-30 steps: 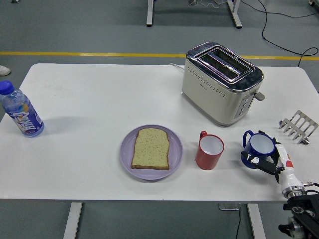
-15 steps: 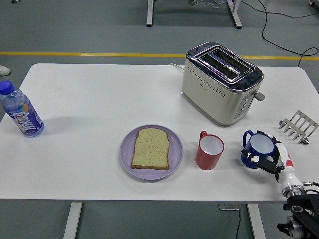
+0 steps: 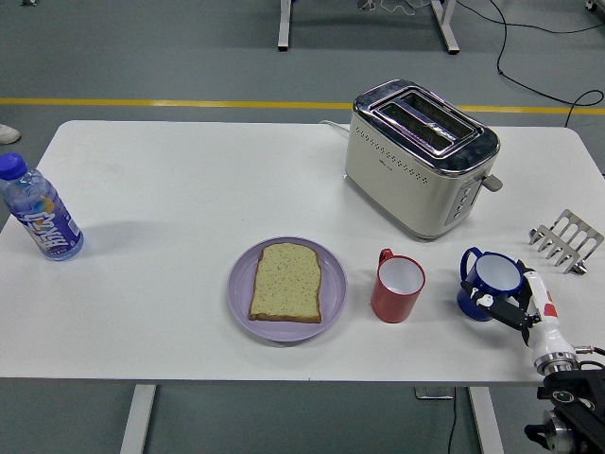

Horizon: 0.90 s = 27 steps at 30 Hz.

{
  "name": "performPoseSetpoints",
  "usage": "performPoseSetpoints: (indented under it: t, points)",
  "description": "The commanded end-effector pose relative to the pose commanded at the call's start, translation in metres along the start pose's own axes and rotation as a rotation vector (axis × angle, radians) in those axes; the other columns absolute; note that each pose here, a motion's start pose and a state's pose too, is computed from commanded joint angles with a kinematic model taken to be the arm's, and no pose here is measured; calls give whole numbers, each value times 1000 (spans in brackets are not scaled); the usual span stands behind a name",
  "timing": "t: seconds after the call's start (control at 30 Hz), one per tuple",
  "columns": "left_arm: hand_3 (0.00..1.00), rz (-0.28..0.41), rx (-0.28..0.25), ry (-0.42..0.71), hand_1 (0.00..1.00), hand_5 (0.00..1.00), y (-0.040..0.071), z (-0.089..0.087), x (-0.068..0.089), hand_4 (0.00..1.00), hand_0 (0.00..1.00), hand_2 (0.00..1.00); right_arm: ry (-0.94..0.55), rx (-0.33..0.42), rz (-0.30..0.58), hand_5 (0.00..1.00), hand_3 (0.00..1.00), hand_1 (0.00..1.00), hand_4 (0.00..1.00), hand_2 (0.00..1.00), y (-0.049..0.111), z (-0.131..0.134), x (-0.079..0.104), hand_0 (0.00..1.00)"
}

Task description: Pick up the cup,pour liquid into bread,place the cup on the desk

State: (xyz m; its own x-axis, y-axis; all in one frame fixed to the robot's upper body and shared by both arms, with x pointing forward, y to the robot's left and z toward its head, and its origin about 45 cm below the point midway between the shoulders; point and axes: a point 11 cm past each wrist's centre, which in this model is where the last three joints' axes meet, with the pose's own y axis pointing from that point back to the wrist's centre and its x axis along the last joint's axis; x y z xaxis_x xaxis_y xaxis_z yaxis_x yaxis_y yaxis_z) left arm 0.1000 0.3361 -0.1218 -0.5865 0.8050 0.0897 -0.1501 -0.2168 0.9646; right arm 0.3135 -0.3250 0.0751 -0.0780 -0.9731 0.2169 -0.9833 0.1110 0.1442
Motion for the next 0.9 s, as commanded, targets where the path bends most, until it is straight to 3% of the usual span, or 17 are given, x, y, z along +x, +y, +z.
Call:
performPoseSetpoints:
  t: [0.57, 0.6, 0.9]
  points:
    - [611, 0, 1, 1, 756, 998, 0, 0, 0, 396, 690, 773, -18, 12, 22, 2, 662, 559, 766, 617, 0, -2, 3, 626]
    - [611, 1, 1, 1, 756, 998, 0, -1, 0, 396, 690, 773, -20, 14, 24, 2, 635, 528, 761, 591, 0, -2, 3, 585]
    - [611, 2, 4, -3, 756, 998, 0, -2, 1, 396, 690, 773, -33, 39, 53, 2, 611, 498, 759, 557, -1, -10, 9, 538]
